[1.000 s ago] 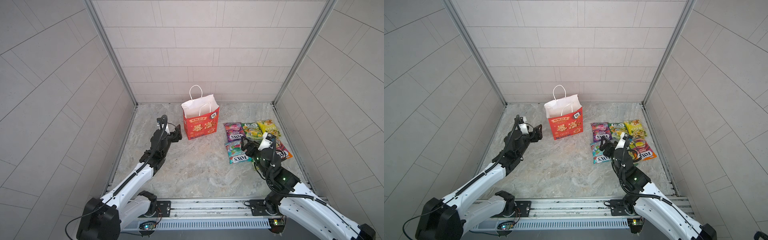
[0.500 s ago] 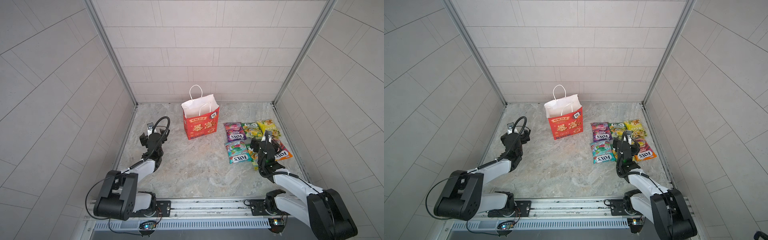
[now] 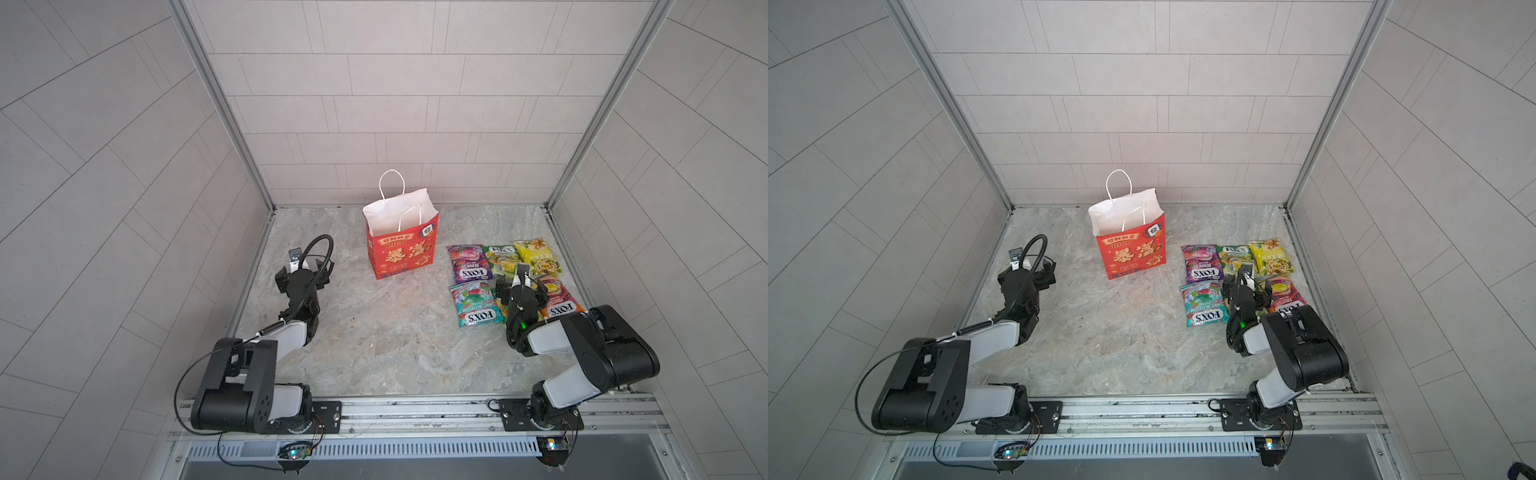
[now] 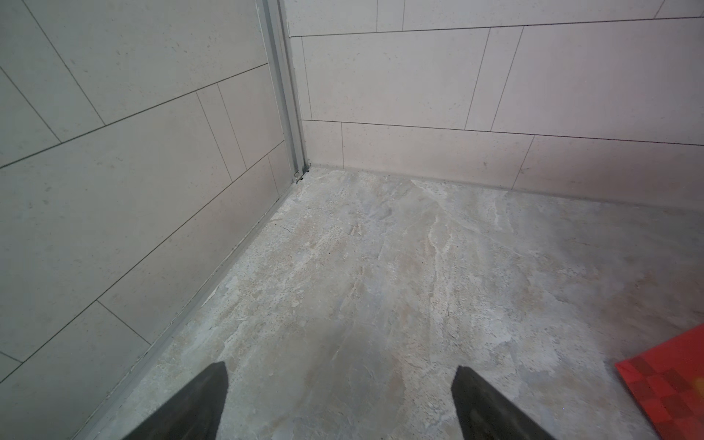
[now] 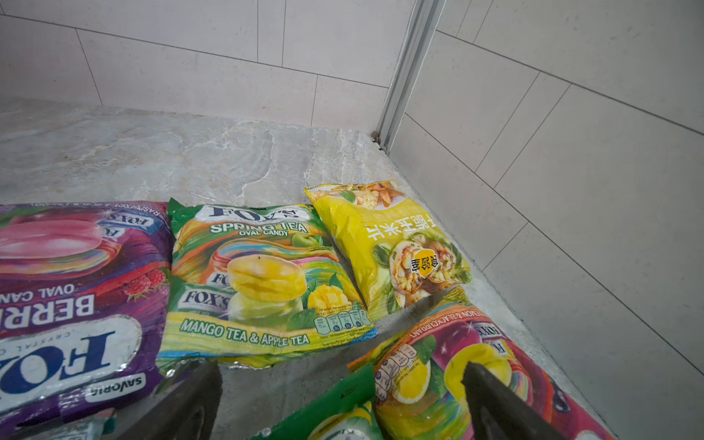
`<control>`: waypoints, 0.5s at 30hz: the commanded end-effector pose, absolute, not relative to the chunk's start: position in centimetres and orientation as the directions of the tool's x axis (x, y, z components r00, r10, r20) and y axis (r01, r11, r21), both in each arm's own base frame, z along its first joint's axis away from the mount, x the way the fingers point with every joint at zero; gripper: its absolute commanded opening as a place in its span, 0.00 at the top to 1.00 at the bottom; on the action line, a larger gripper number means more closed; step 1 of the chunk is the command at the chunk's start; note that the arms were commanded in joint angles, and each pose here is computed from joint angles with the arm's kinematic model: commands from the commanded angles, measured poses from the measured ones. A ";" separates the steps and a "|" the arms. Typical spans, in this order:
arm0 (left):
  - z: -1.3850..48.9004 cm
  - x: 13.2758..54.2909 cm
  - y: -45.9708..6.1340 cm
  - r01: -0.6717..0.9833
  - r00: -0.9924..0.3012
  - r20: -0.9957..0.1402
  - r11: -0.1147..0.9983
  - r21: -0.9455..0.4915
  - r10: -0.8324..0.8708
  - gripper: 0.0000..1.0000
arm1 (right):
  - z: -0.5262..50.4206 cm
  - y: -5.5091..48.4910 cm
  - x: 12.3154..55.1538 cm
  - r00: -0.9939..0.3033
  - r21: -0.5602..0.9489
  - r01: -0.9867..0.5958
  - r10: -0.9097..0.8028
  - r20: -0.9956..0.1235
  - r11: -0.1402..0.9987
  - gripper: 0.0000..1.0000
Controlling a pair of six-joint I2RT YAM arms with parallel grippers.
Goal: Take the snacks out of the paper bag
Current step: Reset both arms
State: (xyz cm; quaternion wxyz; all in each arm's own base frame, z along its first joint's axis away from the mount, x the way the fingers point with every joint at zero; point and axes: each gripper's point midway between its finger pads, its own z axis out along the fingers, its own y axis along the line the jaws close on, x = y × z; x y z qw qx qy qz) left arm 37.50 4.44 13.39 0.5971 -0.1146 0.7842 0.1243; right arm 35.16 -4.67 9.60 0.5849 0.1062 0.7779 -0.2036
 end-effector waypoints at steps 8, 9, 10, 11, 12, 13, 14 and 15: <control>9.7 36.7 2.5 -0.208 -0.215 -0.977 0.977 0.047 0.002 0.00 | 10.8 -5.6 35.4 -0.177 -0.104 0.422 -0.030 -0.984 0.901 0.00; 9.6 36.8 2.6 -0.209 -0.226 -0.974 0.977 0.047 -0.001 0.00 | 10.6 -5.7 35.6 -0.191 -0.103 0.420 -0.023 -0.981 0.902 0.00; 9.5 37.1 2.4 -0.202 -0.235 -0.972 0.978 0.051 0.002 0.00 | 10.5 -5.7 36.3 -0.212 -0.101 0.403 -0.015 -0.977 0.910 0.00; 9.5 37.6 2.1 -0.185 -0.239 -0.971 0.981 0.059 0.014 0.00 | 10.1 -5.5 36.9 -0.246 -0.105 0.378 -0.010 -0.969 0.920 0.00; 9.3 38.2 2.0 -0.175 -0.259 -0.966 0.982 0.073 0.026 0.00 | 9.8 -5.2 37.8 -0.287 -0.118 0.350 -0.014 -0.958 0.929 0.00; 9.1 38.9 1.9 -0.170 -0.304 -0.952 0.982 0.077 0.022 0.00 | 9.5 -4.9 38.3 -0.322 -0.145 0.325 -0.034 -0.946 0.934 0.00; 8.8 39.3 2.0 -0.174 -0.347 -0.938 0.981 0.083 0.018 0.00 | 9.5 -4.8 38.3 -0.318 -0.140 0.323 -0.032 -0.948 0.936 0.00; 8.5 39.8 2.1 -0.175 -0.386 -0.922 0.980 0.094 0.020 0.00 | 9.5 -4.8 38.3 -0.312 -0.139 0.322 -0.034 -0.949 0.936 0.00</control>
